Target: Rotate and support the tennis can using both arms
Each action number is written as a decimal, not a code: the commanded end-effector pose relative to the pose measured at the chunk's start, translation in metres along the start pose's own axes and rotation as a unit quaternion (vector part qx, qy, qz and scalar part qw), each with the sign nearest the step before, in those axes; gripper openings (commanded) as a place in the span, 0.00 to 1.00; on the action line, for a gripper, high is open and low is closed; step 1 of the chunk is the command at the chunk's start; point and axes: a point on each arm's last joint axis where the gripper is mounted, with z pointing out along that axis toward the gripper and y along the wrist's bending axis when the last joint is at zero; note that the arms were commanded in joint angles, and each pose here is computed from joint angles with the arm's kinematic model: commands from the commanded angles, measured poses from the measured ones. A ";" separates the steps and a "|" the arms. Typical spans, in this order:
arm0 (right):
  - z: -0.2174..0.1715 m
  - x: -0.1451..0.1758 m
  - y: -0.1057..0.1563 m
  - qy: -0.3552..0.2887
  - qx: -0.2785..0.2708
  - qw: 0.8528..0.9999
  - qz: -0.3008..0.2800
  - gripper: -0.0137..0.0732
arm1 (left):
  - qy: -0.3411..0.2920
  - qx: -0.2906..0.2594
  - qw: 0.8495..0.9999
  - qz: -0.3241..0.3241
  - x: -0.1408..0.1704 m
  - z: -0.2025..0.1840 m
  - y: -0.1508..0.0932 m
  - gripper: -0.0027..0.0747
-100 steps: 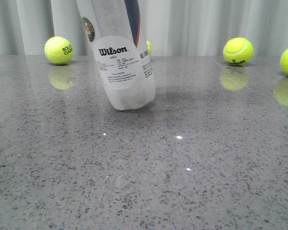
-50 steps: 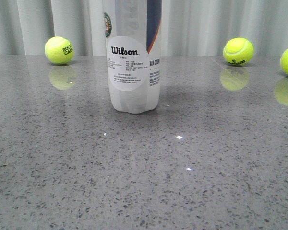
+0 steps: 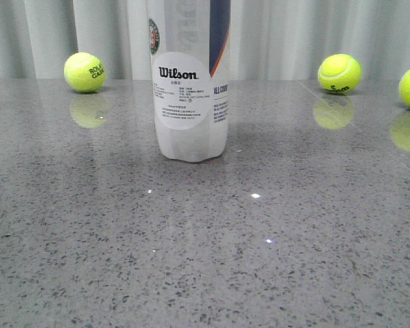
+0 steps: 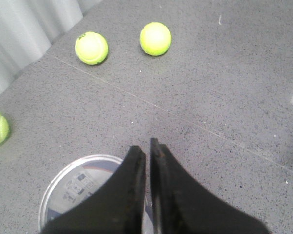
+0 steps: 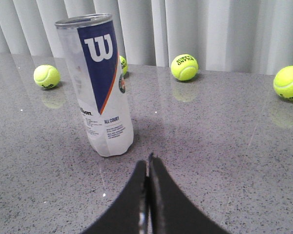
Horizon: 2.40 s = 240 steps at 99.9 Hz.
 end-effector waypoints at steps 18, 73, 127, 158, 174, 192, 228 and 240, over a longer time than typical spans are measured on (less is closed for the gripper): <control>-0.001 -0.015 0.001 -0.048 0.001 0.999 -0.002 0.08 | -0.133 -0.042 0.990 -0.023 0.017 -0.044 -0.009 0.01; -0.001 -0.015 0.001 -0.048 0.001 0.999 -0.002 0.08 | -0.138 -0.116 0.983 -0.020 0.112 -0.071 -0.016 0.01; -0.001 -0.015 0.001 -0.048 0.001 0.999 -0.002 0.08 | -0.137 -0.300 0.940 -0.091 0.160 -0.124 0.024 0.01; -0.001 -0.015 0.001 -0.048 0.001 0.999 -0.002 0.08 | -0.211 -0.386 0.889 -0.129 0.211 -0.133 0.014 0.01; -0.001 -0.015 0.001 -0.048 0.001 0.999 -0.002 0.08 | -0.205 -0.428 0.869 -0.140 0.248 -0.139 -0.004 0.01; -0.001 -0.015 0.001 -0.048 0.001 0.999 -0.002 0.08 | -0.208 -0.457 0.851 -0.154 0.290 -0.136 -0.027 0.01; -0.001 -0.015 0.001 -0.048 0.001 0.999 -0.002 0.08 | -0.247 -0.467 0.836 -0.147 0.368 -0.101 -0.056 0.01; -0.001 -0.015 0.001 -0.046 0.001 0.999 -0.002 0.08 | -0.228 -0.459 0.842 -0.167 0.372 -0.098 -0.057 0.01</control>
